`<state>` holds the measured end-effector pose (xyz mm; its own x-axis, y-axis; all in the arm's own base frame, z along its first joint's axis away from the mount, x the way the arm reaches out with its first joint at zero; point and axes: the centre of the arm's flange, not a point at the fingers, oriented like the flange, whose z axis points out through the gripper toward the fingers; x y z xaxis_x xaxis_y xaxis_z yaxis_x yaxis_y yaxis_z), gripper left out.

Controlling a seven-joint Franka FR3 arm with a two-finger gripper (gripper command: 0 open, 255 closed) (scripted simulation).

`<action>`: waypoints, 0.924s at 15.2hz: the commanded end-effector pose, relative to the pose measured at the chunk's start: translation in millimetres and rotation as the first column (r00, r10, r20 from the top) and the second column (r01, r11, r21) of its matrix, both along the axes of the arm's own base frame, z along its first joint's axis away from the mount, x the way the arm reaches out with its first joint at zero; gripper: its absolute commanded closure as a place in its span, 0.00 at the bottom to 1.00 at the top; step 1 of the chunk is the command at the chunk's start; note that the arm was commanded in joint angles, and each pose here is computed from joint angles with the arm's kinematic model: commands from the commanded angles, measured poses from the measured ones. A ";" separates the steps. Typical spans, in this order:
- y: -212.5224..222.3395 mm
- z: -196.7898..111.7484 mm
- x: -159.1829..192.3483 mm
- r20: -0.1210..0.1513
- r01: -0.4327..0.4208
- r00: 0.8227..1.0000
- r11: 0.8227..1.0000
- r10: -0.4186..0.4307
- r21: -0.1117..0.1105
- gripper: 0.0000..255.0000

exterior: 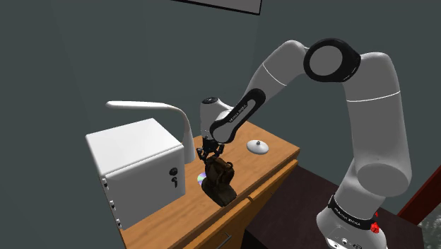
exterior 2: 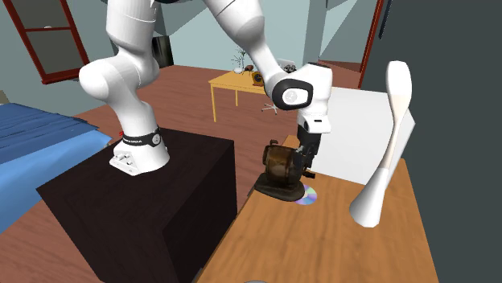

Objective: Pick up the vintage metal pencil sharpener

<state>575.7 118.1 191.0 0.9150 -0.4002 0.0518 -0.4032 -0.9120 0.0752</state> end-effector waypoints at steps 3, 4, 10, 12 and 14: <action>-0.1 -0.6 -0.2 -0.001 0.000 1.000 1.000 0.000 0.000 1.00; 0.0 -0.7 -0.2 -0.001 0.000 1.000 1.000 0.000 0.000 1.00; 0.7 20.7 -0.6 -0.001 0.000 1.000 1.000 0.000 0.000 1.00; 0.7 31.2 -0.6 -0.001 0.000 1.000 1.000 0.000 0.000 1.00; 0.7 41.8 -0.6 -0.001 0.000 1.000 1.000 0.000 0.000 1.00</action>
